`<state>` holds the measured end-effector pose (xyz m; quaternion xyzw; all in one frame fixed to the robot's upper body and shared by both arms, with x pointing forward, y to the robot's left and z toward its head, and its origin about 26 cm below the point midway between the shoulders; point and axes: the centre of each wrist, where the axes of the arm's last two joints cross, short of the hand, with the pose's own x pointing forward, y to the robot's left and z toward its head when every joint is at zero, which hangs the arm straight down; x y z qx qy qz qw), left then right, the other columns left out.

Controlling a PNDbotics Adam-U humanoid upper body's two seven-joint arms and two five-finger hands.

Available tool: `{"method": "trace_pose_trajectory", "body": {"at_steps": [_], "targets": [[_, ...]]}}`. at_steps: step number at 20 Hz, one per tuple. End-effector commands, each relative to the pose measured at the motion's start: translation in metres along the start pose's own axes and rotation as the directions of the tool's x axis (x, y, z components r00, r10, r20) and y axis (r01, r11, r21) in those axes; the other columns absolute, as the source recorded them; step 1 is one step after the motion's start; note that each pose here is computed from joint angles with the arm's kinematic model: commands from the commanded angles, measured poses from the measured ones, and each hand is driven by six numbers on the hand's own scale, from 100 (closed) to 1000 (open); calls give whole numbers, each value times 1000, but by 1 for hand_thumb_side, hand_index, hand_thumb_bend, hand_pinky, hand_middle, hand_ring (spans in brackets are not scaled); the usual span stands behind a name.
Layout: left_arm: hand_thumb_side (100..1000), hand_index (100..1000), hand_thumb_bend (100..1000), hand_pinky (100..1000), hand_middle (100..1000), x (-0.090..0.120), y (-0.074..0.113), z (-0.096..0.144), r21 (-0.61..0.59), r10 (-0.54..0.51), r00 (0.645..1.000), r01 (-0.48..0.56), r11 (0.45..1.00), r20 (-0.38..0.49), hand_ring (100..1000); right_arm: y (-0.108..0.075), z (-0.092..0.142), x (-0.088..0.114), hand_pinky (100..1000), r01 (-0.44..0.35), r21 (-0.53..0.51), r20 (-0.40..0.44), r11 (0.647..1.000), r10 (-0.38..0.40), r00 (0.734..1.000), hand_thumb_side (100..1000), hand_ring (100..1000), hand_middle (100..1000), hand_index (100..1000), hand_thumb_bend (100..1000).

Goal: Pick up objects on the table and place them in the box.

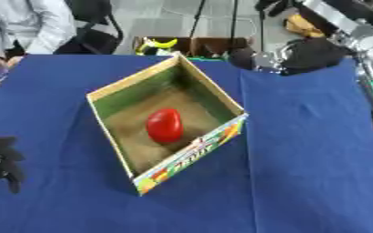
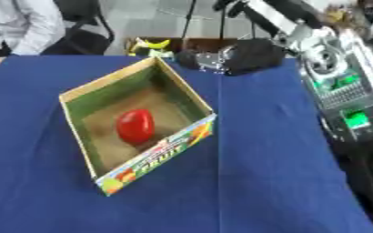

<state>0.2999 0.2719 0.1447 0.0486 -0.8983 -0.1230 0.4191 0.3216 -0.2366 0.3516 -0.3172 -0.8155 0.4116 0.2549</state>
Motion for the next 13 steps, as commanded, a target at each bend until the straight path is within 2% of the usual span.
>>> {"method": "trace_pose_trajectory", "body": {"at_steps": [1, 4, 6, 7, 10, 13], "targets": [[925, 734, 100, 261, 499, 6, 6, -2, 13, -26, 999, 26, 1000, 19, 404, -17, 18, 7, 752, 21, -157, 27, 987, -17, 999, 697, 796, 839, 878, 535], [923, 734, 100, 261, 499, 6, 7, -2, 18, -32, 999, 32, 999, 20, 404, -4, 37, -9, 754, 64, -249, -7, 966, -68, 998, 800, 794, 837, 890, 462], [922, 733, 100, 261, 498, 6, 8, -1, 25, -35, 999, 34, 999, 19, 404, 6, 50, -19, 750, 96, -316, -23, 944, -109, 994, 850, 784, 811, 881, 353], [922, 733, 100, 261, 499, 6, 8, -1, 27, -35, 999, 35, 999, 18, 404, 13, 56, -23, 752, 124, -351, -24, 928, -142, 990, 896, 780, 800, 879, 251], [920, 733, 100, 261, 499, 5, 8, -1, 30, -35, 999, 35, 999, 20, 403, 32, 75, -33, 741, 206, -422, -21, 883, -237, 971, 909, 767, 801, 881, 183], [914, 733, 100, 260, 500, 5, 8, -1, 33, -38, 999, 37, 999, 18, 404, 46, 90, -40, 704, 237, -476, -5, 847, -272, 962, 862, 713, 770, 866, 143]]}}
